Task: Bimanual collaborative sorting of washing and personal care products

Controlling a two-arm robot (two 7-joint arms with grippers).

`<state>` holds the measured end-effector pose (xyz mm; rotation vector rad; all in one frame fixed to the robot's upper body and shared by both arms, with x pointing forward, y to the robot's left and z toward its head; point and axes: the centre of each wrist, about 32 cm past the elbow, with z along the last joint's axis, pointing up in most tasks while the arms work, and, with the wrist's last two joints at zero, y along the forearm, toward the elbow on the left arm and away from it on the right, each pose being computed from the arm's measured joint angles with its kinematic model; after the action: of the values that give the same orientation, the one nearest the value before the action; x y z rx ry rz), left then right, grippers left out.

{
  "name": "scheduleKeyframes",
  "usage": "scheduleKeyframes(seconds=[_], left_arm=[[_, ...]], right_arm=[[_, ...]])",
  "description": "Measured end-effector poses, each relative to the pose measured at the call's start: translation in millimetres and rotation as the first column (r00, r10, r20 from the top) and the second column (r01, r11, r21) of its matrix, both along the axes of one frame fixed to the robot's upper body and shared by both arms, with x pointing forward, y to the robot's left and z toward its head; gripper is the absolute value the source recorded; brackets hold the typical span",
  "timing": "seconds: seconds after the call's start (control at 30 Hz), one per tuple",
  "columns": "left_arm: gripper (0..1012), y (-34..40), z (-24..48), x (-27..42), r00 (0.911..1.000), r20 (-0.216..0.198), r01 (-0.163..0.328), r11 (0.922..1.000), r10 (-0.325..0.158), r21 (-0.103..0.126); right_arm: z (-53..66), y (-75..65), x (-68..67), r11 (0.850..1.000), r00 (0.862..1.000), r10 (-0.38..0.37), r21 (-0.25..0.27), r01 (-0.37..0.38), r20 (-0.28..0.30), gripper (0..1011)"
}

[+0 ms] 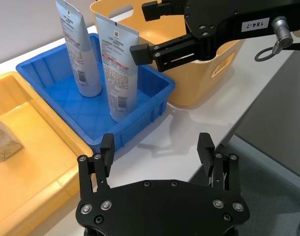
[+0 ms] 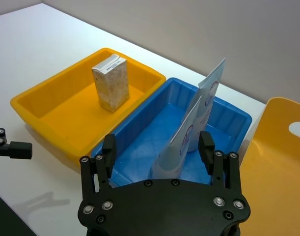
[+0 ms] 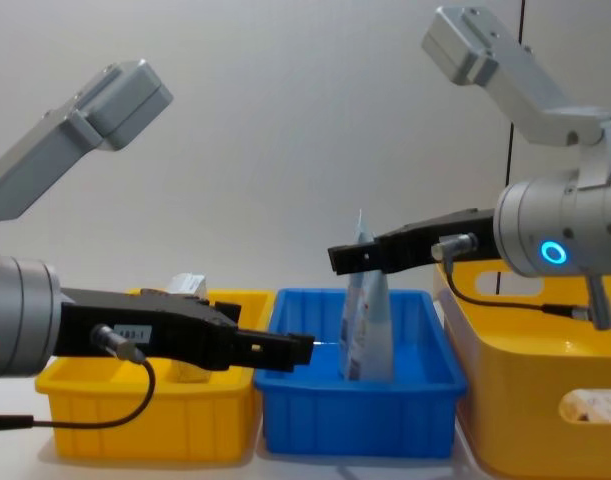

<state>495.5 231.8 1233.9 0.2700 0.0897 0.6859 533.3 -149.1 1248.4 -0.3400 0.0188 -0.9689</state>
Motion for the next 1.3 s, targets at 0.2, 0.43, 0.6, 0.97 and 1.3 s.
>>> scheduleKeyframes(seconds=[0.2, 0.43, 0.6, 0.97, 1.3], left_arm=[[1002, 0.0, 0.0, 0.0, 1.0, 0.0, 0.0, 1.0, 0.0, 0.0], [1002, 0.0, 0.0, 0.0, 1.0, 0.0, 0.0, 1.0, 0.0, 0.0], [1002, 0.0, 0.0, 0.0, 1.0, 0.0, 0.0, 1.0, 0.0, 0.0], [1002, 0.0, 0.0, 0.0, 1.0, 0.0, 0.0, 1.0, 0.0, 0.0], [1001, 0.0, 0.0, 0.0, 1.0, 0.0, 0.0, 1.0, 0.0, 0.0]], right_arm=[[-2.4, 3.9, 0.6, 1.0, 1.0, -0.013, -0.009, 0.013, -0.004, 1002], [-5.4, 7.7, 4.5, 0.999, 0.999, -0.037, -0.016, 0.037, -0.012, 1002], [-8.2, 9.5, 9.4, 0.998, 0.998, -0.067, -0.02, 0.067, -0.02, 1002], [-16.4, 10.2, 23.0, 0.992, 0.992, -0.122, -0.036, 0.121, -0.036, 1002], [-21.3, 12.2, 34.1, 0.994, 0.993, -0.108, -0.038, 0.106, -0.04, 1002]])
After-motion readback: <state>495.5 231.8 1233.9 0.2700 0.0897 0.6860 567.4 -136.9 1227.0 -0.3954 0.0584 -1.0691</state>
